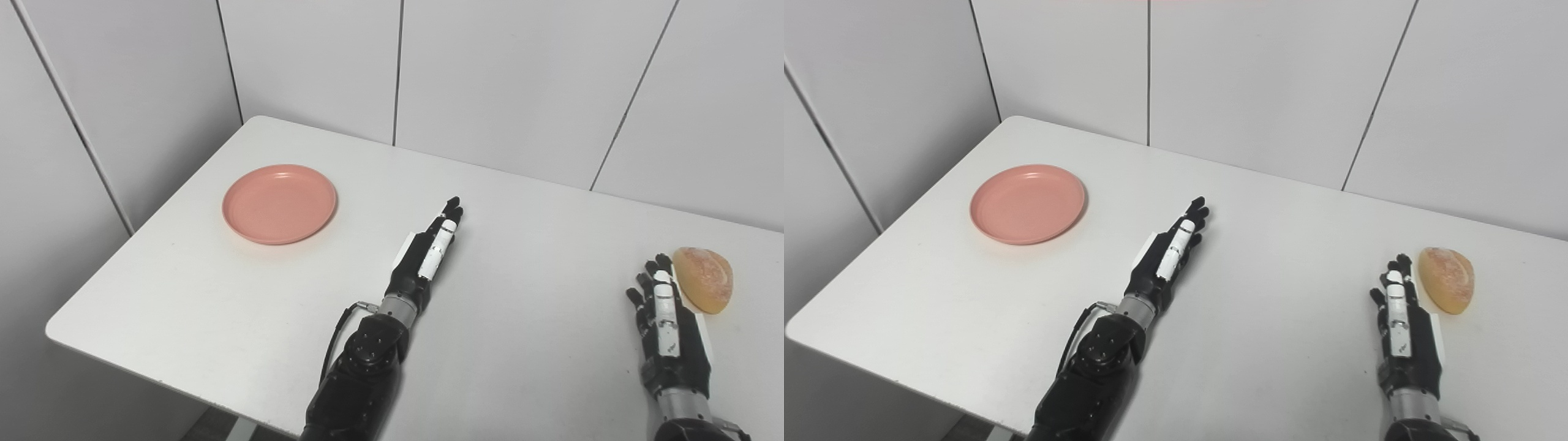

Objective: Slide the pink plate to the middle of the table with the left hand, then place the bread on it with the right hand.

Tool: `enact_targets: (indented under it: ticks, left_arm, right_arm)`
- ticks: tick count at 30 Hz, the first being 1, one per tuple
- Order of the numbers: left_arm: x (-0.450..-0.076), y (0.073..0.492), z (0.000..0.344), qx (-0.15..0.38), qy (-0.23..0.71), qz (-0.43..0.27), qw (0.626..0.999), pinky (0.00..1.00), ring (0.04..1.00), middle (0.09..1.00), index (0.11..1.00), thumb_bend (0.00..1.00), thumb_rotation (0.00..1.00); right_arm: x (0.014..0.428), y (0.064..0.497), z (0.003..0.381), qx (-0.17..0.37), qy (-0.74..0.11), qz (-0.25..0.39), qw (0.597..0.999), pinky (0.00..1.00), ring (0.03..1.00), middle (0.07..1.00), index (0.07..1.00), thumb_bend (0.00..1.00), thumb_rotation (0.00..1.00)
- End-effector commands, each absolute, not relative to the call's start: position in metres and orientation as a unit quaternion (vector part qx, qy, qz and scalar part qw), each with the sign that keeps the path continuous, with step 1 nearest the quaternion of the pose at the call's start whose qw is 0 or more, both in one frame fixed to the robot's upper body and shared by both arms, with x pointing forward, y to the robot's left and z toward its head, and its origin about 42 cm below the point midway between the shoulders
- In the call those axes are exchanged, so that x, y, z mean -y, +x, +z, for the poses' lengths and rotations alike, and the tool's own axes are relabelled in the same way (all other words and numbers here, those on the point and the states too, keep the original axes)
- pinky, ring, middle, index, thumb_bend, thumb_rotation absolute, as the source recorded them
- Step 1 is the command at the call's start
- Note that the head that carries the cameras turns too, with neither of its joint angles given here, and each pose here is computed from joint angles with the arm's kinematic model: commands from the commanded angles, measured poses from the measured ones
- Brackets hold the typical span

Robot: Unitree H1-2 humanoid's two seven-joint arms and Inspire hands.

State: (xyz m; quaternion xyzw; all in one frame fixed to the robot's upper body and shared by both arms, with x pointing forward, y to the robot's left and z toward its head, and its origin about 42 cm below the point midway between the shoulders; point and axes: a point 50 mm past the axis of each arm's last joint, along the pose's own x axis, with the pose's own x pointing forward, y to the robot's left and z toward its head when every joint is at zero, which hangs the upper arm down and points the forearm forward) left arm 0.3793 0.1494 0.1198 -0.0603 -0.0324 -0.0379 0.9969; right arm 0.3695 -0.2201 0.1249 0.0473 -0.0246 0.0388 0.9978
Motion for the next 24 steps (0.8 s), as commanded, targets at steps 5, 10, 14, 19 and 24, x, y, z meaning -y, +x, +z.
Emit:
enact_targets:
  ticks: [5,10,14,19,24]
  left_arm:
    - [-0.164,0.405,0.168,0.12,-0.08,-0.027,0.989,0.99,0.987,0.965,0.952,0.43,1.0]
    - [-0.187,0.415,0.184,0.14,-0.088,0.012,0.986,0.96,0.939,0.921,0.908,0.48,1.0]
    - [-0.206,0.42,0.195,0.156,-0.08,0.032,0.984,0.92,0.902,0.885,0.875,0.53,1.0]
    - [-0.225,0.422,0.205,0.177,-0.077,0.06,0.979,0.85,0.858,0.855,0.849,0.55,1.0]
    - [-0.256,0.425,0.216,0.194,-0.07,0.118,0.971,0.81,0.829,0.822,0.81,0.6,1.0]
  right_arm:
    - [0.223,0.375,0.137,0.057,0.049,0.036,0.997,1.0,1.0,1.0,1.0,0.59,0.89]
    - [0.223,0.375,0.137,0.056,0.044,0.035,0.997,1.0,1.0,1.0,1.0,0.58,0.9]
    - [0.223,0.375,0.137,0.057,0.045,0.035,0.997,1.0,1.0,1.0,1.0,0.57,0.9]
    - [0.223,0.375,0.137,0.054,0.044,0.035,0.997,1.0,1.0,1.0,1.0,0.58,0.91]
    - [0.223,0.375,0.137,0.051,0.043,0.032,0.997,1.0,1.0,1.0,1.0,0.59,0.9]
